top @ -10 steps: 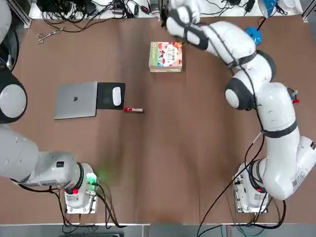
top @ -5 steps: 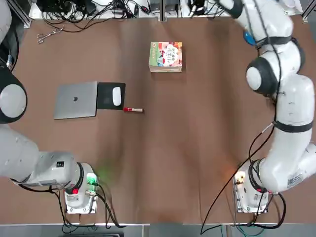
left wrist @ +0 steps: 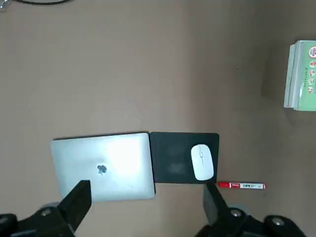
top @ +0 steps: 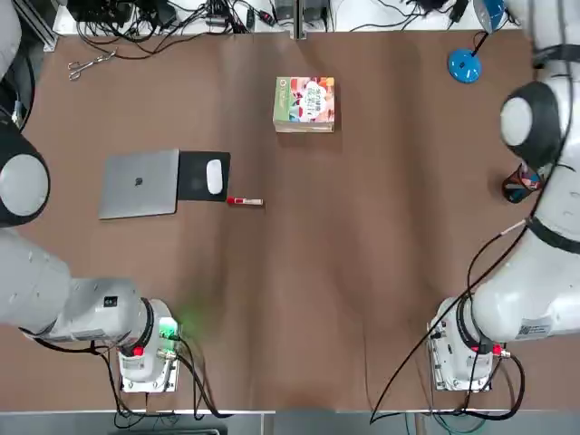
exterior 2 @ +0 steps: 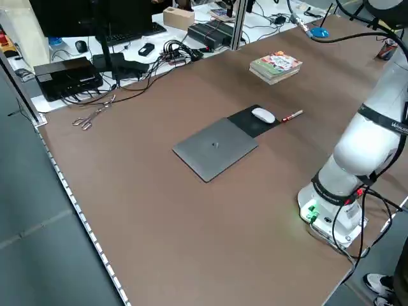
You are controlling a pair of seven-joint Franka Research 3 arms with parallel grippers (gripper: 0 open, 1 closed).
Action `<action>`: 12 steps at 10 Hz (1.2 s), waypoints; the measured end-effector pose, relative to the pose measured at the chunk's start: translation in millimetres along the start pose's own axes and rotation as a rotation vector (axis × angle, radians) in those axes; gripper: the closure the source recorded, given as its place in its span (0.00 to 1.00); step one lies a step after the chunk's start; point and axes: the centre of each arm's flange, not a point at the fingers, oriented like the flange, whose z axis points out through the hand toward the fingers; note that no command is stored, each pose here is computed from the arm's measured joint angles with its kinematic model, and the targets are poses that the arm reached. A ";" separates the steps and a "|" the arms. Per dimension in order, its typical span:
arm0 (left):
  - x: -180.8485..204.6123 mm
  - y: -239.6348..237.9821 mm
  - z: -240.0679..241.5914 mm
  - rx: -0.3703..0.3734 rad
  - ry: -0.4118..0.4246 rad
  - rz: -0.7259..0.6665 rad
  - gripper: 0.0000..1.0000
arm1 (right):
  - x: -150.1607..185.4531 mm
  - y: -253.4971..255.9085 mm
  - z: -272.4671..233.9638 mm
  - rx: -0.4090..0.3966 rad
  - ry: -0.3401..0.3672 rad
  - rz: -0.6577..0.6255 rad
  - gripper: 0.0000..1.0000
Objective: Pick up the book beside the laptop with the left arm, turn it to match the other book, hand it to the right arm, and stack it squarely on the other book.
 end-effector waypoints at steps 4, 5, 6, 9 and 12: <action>0.3 -0.1 0.5 0.000 -0.001 0.000 0.00 | -36.4 84.1 -110.8 -0.154 0.058 -0.223 0.00; 0.4 -0.1 0.5 0.000 -0.001 0.000 0.00 | -52.1 84.1 -132.8 -0.189 0.064 -0.238 0.00; 0.4 0.0 0.5 0.000 -0.001 0.000 0.00 | -68.6 82.1 -154.8 -0.205 0.074 -0.245 0.00; 0.4 0.0 0.5 0.000 -0.001 0.000 0.00 | -90.2 83.1 -177.6 -0.215 0.085 -0.247 0.00; 0.4 0.0 0.5 0.000 -0.001 0.000 0.00 | -84.7 99.6 -175.7 -0.222 0.076 -0.219 0.00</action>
